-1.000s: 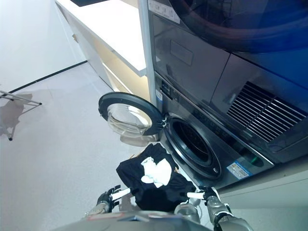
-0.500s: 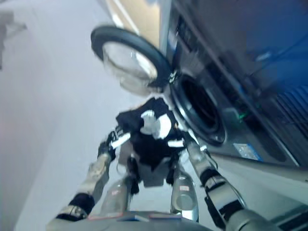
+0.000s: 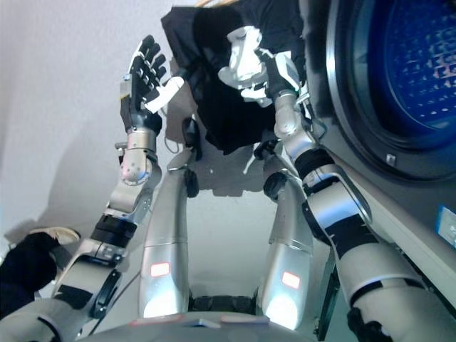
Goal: Put the clothes in the basket into the washing machine.
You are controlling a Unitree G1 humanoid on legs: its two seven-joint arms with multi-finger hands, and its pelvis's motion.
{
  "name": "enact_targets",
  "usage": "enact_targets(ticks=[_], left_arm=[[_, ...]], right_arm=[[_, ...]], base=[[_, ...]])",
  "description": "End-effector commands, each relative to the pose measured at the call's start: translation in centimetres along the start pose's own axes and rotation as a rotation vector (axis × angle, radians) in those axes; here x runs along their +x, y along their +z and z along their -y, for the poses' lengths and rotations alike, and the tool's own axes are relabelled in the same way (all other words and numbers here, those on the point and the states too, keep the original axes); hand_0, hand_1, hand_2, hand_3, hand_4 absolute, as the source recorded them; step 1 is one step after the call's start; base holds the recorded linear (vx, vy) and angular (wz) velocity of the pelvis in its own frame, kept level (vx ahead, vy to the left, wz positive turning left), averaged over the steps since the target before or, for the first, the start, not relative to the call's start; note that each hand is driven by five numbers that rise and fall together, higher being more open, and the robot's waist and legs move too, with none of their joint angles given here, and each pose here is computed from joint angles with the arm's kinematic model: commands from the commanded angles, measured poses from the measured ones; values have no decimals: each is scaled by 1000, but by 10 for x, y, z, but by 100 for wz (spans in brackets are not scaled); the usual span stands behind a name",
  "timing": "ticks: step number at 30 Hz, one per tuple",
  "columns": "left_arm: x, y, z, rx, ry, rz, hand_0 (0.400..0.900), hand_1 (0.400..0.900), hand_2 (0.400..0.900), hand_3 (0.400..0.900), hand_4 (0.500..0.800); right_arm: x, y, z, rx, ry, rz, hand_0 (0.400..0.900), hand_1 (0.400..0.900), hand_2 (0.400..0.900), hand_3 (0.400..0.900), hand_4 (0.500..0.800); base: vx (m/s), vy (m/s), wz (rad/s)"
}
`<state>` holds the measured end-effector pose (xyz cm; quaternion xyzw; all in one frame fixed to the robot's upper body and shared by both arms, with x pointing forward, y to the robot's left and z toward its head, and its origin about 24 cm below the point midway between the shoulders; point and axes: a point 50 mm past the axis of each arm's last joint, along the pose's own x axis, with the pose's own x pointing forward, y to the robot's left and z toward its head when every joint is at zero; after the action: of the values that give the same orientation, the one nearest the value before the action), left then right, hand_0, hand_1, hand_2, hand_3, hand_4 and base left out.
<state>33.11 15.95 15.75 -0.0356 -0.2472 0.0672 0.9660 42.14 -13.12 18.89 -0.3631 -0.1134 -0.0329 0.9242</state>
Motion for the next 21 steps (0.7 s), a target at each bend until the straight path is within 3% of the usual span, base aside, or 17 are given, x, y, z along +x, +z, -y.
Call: enact_targets(ticks=[1,4,12,13,15,21], left_arm=[[-8,51,16,-146,-52,271,900,900,900,900,800],[-8,58,23,-183,-69,294,900,900,900,900,800],[-15,43,16,-188,-27,214,900,900,900,900,800],[-16,40,15,-186,-21,196,900,900,900,900,800],[-17,37,15,-176,-20,180,900,900,900,900,800],[-20,31,9,-150,6,153,900,900,900,900,800]], right_arm=[[2,9,-4,12,-37,34,900,900,900,900,800],[2,1,-3,-11,-53,-17,900,900,900,900,800],[-26,-36,-59,-78,138,-169,900,900,900,900,800],[-30,-40,-64,-88,156,-186,827,827,827,827,756],[-39,-51,-74,-106,191,-230,400,400,400,400,500],[-49,-55,-84,-61,199,-215,400,400,400,400,500]], base=[[-71,50,8],[-43,37,7],[7,23,4],[12,39,1],[8,19,1],[13,16,-3]])
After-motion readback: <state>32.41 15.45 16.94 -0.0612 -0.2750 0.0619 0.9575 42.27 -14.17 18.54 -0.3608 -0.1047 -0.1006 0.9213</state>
